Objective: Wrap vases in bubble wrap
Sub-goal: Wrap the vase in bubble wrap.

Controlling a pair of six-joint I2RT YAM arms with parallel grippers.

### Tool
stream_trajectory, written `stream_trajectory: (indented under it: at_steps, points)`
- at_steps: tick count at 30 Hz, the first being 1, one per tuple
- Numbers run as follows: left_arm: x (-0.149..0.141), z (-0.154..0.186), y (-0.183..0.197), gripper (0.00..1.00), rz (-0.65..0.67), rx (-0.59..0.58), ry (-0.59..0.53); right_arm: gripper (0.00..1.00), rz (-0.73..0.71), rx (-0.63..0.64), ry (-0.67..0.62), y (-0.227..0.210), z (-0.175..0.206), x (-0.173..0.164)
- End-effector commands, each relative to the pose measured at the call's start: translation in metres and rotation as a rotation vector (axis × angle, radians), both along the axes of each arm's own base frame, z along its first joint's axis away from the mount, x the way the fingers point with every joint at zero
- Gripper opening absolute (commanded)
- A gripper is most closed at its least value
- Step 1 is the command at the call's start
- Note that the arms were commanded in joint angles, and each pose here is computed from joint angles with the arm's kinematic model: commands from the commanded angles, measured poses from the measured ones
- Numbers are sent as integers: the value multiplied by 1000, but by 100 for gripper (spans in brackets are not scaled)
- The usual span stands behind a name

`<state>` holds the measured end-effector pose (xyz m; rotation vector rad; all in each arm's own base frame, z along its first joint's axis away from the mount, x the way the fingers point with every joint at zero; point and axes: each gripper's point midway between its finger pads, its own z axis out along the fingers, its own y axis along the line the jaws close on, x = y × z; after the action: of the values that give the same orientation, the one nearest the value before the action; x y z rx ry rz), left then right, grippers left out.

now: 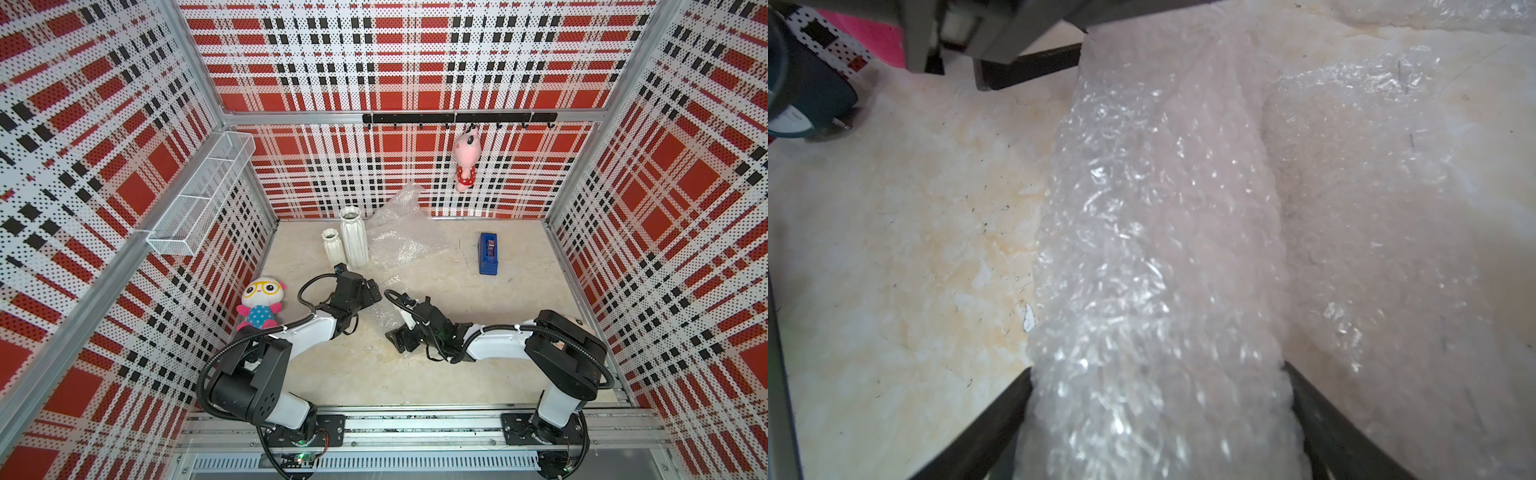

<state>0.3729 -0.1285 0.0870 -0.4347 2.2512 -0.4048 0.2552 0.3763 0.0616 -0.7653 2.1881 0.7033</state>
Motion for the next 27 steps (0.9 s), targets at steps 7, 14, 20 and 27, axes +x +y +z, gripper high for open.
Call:
stream_trajectory:
  at_steps: [7, 14, 20, 27]
  points:
    - [-10, 11, -9, 99, -2, 77, -11, 78, 20, -4, 248, -15, -46, -32]
    - [-8, -15, -24, 96, -54, 87, 54, 79, -2, 29, 271, -19, -46, -28]
    - [-9, -42, -25, 89, -59, 147, 128, 86, -38, -6, 233, -27, -46, -18]
    - [-12, -49, -24, 88, -53, 176, 143, 96, -41, -72, 124, -36, -35, -6]
